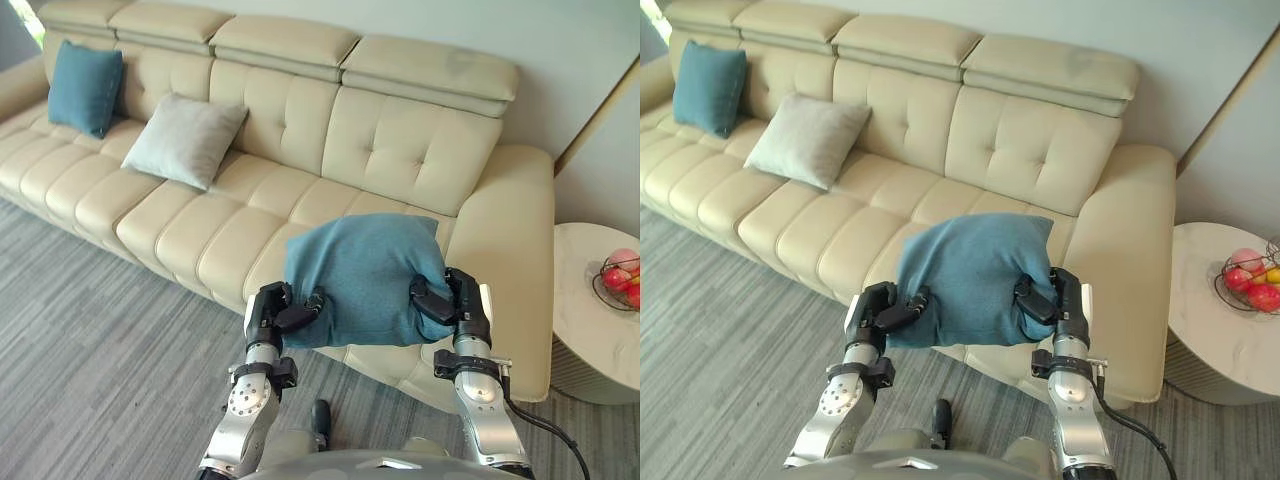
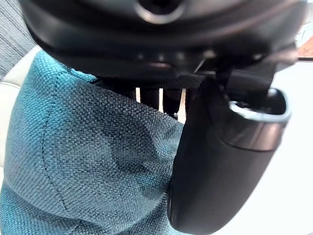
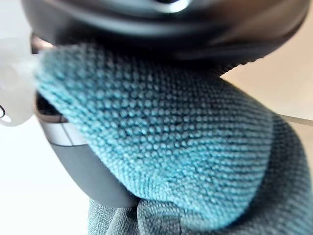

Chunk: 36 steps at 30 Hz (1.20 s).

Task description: Pick up cushions and gather them together orderly.

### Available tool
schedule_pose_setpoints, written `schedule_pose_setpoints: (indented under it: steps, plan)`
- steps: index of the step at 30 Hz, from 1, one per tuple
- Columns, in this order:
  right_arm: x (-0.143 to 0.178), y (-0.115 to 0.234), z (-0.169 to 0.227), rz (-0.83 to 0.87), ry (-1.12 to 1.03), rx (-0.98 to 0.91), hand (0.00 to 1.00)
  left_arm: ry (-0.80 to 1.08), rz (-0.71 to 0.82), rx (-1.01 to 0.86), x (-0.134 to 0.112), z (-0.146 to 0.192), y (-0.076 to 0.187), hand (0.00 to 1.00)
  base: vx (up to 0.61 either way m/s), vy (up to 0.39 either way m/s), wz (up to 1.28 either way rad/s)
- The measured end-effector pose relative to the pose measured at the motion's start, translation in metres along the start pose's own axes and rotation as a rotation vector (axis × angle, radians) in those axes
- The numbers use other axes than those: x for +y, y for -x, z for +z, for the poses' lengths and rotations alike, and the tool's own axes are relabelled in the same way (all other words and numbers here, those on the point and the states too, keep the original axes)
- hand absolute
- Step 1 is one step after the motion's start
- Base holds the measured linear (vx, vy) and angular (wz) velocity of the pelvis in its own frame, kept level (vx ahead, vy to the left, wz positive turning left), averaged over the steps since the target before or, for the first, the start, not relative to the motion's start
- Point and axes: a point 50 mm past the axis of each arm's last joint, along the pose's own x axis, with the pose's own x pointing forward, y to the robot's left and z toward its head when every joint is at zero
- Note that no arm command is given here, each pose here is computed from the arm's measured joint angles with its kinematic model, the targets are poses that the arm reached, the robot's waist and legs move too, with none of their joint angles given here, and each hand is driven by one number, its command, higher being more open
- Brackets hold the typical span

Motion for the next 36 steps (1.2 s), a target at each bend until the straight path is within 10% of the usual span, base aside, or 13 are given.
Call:
schedule_pose_setpoints:
  steps: [17,36]
  plan:
    - [-0.026,0.034,0.045,-0.084,-0.031,-0.193,0.00,0.079,-0.090,0.001,-0.024,-0.001,0.012,0.00,0.14,0.001,0.13]
    - [-0.008,0.022,-0.002,-0.061,-0.027,0.011,0.00,-0.006,-0.081,0.052,-0.009,-0.011,0.016,0.00,0.07,0.183,-0.52]
